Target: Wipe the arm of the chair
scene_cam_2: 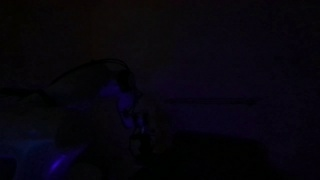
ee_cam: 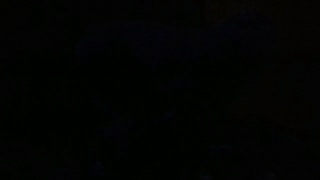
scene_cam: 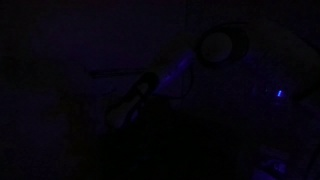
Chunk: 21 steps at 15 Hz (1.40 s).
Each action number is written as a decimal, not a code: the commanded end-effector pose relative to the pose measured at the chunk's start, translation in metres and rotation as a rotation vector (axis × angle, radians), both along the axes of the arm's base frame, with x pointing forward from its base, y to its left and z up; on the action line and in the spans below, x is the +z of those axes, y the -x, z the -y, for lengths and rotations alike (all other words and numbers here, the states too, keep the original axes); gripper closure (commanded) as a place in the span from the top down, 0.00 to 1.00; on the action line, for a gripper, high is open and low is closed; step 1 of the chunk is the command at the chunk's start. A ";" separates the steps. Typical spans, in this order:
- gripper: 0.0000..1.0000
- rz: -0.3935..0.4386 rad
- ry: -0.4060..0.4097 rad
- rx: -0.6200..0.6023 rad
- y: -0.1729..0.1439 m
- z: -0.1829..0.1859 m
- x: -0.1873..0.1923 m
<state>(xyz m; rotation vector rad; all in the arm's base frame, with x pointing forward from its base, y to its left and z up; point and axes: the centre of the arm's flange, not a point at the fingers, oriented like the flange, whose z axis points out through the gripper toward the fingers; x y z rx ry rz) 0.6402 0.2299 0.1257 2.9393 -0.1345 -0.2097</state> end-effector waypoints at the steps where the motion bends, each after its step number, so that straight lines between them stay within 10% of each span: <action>1: 0.08 -0.131 0.020 -0.120 0.087 0.002 0.018; 8: 0.08 -0.326 0.010 -0.277 0.210 0.001 0.009; 10: 0.08 -0.328 0.030 -0.252 0.204 0.010 0.008; 21: 0.07 0.104 0.028 -0.109 -0.012 0.042 0.078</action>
